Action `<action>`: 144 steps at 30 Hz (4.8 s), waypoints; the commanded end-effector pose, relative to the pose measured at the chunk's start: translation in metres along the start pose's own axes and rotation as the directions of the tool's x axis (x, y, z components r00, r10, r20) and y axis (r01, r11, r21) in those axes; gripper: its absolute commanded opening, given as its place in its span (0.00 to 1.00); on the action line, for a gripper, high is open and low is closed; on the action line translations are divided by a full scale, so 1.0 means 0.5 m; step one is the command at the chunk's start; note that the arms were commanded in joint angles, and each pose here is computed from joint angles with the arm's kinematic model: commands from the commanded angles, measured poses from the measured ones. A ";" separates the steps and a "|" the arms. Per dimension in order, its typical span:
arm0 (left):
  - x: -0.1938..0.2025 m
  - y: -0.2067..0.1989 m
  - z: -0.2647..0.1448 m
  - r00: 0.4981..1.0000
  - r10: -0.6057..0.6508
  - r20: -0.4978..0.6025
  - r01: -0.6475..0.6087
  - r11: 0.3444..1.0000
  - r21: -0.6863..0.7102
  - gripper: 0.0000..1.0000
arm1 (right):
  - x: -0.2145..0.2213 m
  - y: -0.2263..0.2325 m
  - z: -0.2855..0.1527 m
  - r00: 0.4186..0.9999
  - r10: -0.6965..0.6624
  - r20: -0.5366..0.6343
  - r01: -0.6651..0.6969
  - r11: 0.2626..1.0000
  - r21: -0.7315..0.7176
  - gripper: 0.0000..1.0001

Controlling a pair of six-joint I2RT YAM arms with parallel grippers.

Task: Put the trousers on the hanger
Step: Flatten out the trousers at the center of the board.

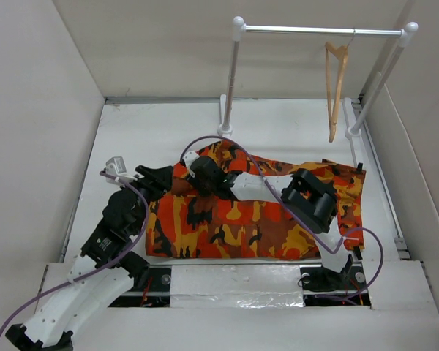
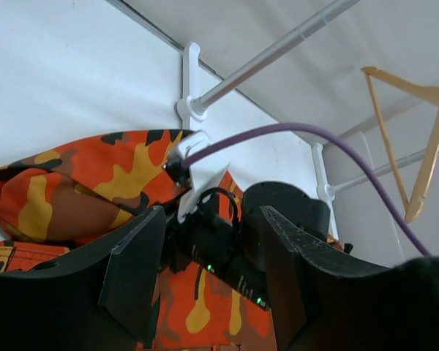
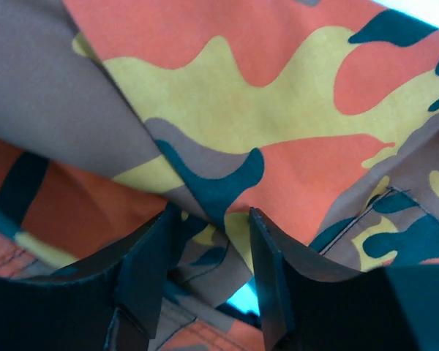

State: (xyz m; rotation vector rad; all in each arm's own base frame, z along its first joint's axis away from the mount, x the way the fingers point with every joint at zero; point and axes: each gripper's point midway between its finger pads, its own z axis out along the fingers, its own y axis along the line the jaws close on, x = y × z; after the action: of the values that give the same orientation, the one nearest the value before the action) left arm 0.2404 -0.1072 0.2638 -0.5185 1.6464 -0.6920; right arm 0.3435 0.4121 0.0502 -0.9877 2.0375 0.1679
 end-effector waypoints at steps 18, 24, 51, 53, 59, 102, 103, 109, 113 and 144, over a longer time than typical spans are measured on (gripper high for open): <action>0.063 0.027 0.016 0.999 -0.003 -0.054 0.004 1.000 0.014 0.50 | -0.057 -0.056 -0.008 0.997 0.037 0.061 -0.045 0.989 0.142 0.29; 0.077 0.037 0.023 0.998 -0.004 -0.066 0.004 1.000 0.000 0.50 | -0.079 -0.064 -0.025 0.995 0.042 0.094 -0.055 0.988 0.144 0.00; 0.342 0.030 0.139 0.893 0.057 -0.446 -0.043 0.998 0.041 0.54 | 0.293 -0.385 -0.457 0.794 0.513 0.327 -0.607 0.696 0.384 0.00; 0.375 0.007 0.129 0.877 0.097 -0.470 -0.079 0.995 0.058 0.54 | 0.287 -0.387 -0.460 0.792 0.510 0.335 -0.609 0.696 0.380 0.00; 0.411 0.058 0.123 0.879 0.089 -0.468 -0.136 0.988 -0.067 0.44 | 0.283 -0.390 -0.455 0.796 0.511 0.325 -0.604 0.701 0.379 0.00; 0.161 0.041 0.229 0.983 -0.006 -0.183 -0.017 0.992 -0.126 0.00 | 0.230 -0.340 -0.438 0.802 0.495 0.334 -0.581 0.774 0.250 0.01; 0.128 0.038 0.231 0.989 -0.010 -0.149 -0.009 0.992 -0.128 0.00 | 0.224 -0.336 -0.437 0.803 0.493 0.334 -0.579 0.778 0.242 0.02; -0.096 0.070 0.260 0.997 -0.046 0.059 0.058 0.974 -0.217 0.00 | 0.158 -0.277 -0.421 0.819 0.475 0.321 -0.533 0.838 0.119 0.65; -0.237 0.088 0.275 0.985 -0.020 0.169 0.069 0.953 -0.294 0.00 | 0.122 -0.259 -0.430 0.821 0.461 0.338 -0.508 0.859 0.063 0.77; -0.467 0.374 0.289 0.930 0.052 0.364 0.165 0.826 -0.539 0.00 | 0.317 -0.596 -0.529 0.646 0.566 0.512 -0.763 0.486 0.426 0.70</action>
State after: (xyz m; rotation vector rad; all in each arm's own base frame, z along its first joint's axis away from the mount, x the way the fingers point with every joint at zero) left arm 0.4329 0.1666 0.2388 -1.1052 1.6096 -0.0253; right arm 0.3031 0.0095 0.1563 0.3227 1.9100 0.0011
